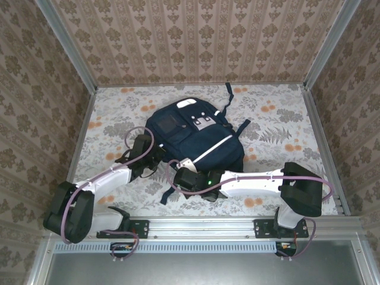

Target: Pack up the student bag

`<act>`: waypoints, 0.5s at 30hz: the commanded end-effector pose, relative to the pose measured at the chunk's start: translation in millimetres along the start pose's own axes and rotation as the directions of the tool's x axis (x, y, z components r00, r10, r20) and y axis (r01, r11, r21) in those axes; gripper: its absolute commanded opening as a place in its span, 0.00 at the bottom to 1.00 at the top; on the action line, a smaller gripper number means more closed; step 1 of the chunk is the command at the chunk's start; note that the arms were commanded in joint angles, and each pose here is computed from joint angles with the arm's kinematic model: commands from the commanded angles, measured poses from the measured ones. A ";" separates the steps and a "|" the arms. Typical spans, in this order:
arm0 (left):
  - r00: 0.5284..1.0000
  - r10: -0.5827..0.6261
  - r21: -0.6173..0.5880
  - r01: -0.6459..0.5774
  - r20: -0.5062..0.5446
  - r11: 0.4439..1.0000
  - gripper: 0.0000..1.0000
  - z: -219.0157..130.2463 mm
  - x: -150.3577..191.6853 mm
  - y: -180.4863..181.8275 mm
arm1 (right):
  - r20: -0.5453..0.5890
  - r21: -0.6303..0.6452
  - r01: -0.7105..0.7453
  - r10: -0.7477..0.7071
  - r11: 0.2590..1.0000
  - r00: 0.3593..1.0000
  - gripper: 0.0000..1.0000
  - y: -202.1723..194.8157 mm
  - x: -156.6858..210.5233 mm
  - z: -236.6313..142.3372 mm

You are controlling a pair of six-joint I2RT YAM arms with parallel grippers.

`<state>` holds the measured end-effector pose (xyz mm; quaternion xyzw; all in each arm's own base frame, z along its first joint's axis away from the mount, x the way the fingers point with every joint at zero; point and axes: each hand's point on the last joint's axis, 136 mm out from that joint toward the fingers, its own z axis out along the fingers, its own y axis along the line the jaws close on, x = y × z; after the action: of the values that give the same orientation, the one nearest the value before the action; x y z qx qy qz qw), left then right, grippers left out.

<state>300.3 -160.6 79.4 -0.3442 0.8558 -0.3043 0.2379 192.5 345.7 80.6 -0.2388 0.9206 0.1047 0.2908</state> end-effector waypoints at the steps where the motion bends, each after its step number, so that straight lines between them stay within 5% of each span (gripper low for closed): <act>1: 0.958 0.018 -0.086 0.007 0.286 0.996 0.00 -9.8 -75.8 3.4 | -0.198 0.152 0.082 -0.051 0.985 0.979 0.00 -41.9 59.5 -6.7; 15: 0.949 0.031 -0.150 0.017 0.314 0.988 0.00 -7.4 -93.2 17.3 | -0.292 0.225 0.134 -0.065 0.965 0.954 0.00 -72.4 80.5 -33.8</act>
<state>308.3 -152.9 74.2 -0.3335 0.8710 -0.2804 0.2271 184.7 320.2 81.0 -0.2378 0.9296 0.0708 0.2724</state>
